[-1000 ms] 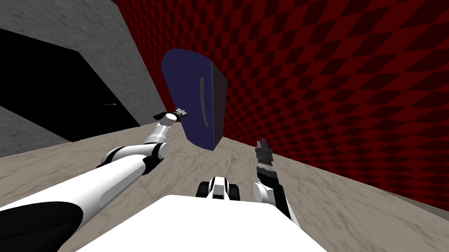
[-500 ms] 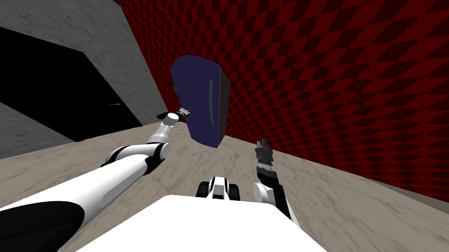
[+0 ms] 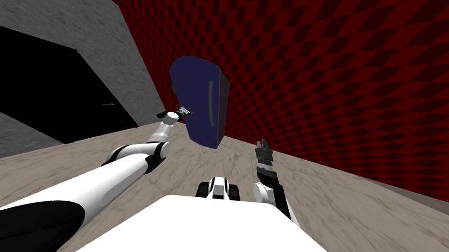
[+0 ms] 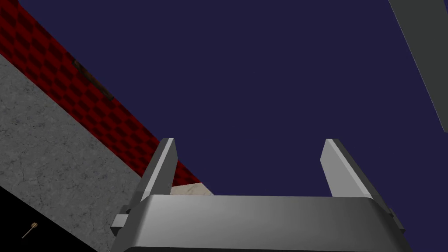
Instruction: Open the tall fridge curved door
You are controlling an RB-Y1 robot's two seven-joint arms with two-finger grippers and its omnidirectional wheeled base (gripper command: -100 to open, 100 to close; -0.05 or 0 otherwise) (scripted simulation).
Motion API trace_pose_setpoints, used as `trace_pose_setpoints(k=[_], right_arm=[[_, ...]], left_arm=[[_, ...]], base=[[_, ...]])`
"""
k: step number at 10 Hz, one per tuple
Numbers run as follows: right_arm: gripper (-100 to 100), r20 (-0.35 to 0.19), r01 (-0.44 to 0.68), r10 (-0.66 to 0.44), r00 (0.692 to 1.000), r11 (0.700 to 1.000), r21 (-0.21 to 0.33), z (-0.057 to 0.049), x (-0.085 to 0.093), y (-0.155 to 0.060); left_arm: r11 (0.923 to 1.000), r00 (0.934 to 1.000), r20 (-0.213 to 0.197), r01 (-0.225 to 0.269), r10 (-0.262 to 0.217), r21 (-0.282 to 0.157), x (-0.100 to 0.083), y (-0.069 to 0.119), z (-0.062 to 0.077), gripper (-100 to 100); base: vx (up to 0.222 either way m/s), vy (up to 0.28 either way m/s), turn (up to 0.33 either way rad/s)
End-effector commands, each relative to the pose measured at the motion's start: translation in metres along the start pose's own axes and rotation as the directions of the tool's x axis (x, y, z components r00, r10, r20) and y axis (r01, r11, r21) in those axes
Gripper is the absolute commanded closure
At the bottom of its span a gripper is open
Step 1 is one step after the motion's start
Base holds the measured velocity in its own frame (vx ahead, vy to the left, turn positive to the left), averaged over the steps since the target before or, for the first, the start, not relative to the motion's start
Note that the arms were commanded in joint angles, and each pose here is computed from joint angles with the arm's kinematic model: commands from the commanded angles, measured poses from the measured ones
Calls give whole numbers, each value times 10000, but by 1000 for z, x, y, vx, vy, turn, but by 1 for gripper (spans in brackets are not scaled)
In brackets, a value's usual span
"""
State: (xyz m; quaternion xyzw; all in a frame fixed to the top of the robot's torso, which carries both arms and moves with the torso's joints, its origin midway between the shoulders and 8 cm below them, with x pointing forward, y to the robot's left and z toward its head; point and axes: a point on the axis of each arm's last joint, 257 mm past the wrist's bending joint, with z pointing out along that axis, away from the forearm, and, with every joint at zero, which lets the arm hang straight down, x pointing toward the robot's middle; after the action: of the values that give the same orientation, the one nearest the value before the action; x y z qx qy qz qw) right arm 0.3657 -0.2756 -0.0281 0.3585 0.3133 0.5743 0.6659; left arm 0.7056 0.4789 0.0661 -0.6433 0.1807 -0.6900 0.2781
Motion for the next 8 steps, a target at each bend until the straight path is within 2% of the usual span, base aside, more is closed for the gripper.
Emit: trace_pose_setpoints(k=[1, 5, 8], right_arm=[[0, 0, 0, 0, 10000, 10000, 0, 0, 0, 0], [0, 0, 0, 0, 10000, 10000, 0, 0, 0, 0], [0, -1, 1, -1, 10000, 10000, 0, 0, 0, 0]], left_arm=[[9985, 9985, -10, 542, -542, -104, 4, -2, 3, -100], [9908, 9911, -25, 1330, -1331, -253, 11, -5, 7, -100], [9796, 9803, -40, 1971, -1974, -383, 17, -8, 9, -100]], base=[[198, -108, -63], [184, -114, -50], [177, -93, -53]])
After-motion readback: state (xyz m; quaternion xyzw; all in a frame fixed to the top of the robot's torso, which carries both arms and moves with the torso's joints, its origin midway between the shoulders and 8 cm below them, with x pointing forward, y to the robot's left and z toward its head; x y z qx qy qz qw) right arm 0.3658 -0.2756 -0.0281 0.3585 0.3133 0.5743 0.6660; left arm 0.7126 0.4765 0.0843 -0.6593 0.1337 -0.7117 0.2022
